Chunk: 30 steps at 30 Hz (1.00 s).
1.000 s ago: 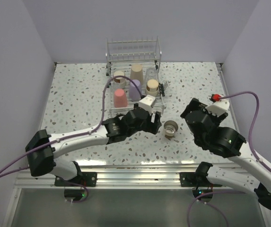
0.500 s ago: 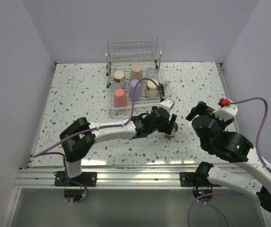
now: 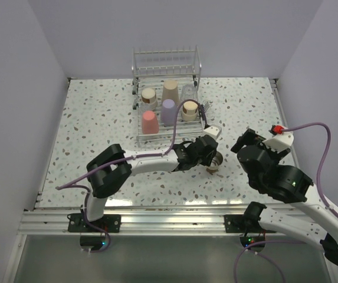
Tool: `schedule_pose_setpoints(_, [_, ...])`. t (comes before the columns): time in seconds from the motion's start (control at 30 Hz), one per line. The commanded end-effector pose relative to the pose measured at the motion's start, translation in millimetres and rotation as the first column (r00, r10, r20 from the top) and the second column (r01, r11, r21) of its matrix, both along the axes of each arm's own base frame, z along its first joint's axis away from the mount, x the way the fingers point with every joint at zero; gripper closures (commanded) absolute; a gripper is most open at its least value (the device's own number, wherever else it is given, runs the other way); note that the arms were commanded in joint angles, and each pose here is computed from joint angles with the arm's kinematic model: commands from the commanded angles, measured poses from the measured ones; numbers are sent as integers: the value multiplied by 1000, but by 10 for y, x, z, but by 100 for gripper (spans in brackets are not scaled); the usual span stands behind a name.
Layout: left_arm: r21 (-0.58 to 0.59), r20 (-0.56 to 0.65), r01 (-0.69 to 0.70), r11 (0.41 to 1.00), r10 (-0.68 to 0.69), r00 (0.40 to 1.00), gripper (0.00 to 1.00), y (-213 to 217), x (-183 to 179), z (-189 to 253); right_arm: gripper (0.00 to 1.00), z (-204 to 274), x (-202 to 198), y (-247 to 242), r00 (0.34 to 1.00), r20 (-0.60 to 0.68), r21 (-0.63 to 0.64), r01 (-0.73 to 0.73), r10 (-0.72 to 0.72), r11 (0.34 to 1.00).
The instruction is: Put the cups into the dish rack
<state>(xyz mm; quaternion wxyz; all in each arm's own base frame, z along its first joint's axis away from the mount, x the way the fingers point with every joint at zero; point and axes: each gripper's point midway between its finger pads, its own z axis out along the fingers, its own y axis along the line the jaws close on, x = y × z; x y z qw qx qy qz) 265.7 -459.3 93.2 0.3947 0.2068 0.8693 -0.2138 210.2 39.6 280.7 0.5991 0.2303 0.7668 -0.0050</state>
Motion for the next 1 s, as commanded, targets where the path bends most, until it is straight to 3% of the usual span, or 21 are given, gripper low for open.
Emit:
schedule_pose_setpoints(0.0, [6, 5, -42, 999, 42, 999, 63, 6, 66, 48, 2, -17, 22, 30, 1000, 10, 28, 13, -14, 1000])
schedule_pose_setpoints(0.17, [28, -3, -46, 999, 46, 999, 75, 23, 72, -12, 2, -55, 23, 43, 1000, 3, 27, 10, -10, 1000])
schedule_pose_setpoints(0.3, [25, -5, -51, 998, 51, 999, 100, 33, 68, 7, 2, -65, 36, 72, 1000, 2, 31, 2, -2, 1000])
schedule_pose_setpoints(0.53, [-49, 44, -48, 998, 50, 998, 100, 265, 64, 465, 2, 32, 44, 102, 999, 19, 32, -30, 30, 999])
schedule_pose_setpoints(0.57, [-107, 70, -36, 994, 43, 997, 100, 341, 80, 732, 2, 48, 41, 94, 999, 22, 19, -40, 40, 999])
schedule_pose_setpoints(0.6, [-108, 63, -23, 994, 30, 998, 100, 450, 29, 664, 2, 110, 55, 136, 997, 45, 48, -59, 57, 997])
schedule_pose_setpoints(0.67, [-228, 120, 1, 974, 27, 992, 100, 549, 20, 1087, 2, 245, 79, 204, 990, 98, 74, -109, 101, 991])
schedule_pose_setpoints(0.7, [-252, 134, 5, 968, 29, 991, 100, 623, -1, 1093, 2, 291, 86, 259, 985, 114, 89, -140, 130, 986])
schedule_pose_setpoints(0.8, [-312, 179, -5, 950, 64, 982, 100, 880, -51, 1370, 2, 442, 106, 544, 952, 176, 162, -278, 249, 947])
schedule_pose_setpoints(0.9, [-398, 239, -5, 918, 109, 965, 100, 1136, -137, 1697, 2, 632, 93, 971, 877, 280, 259, -461, 391, 848])
schedule_pose_setpoints(0.97, [-492, 288, 11, 871, 151, 946, 100, 1360, -237, 2048, 2, 818, 46, 1259, 808, 384, 350, -576, 447, 739])
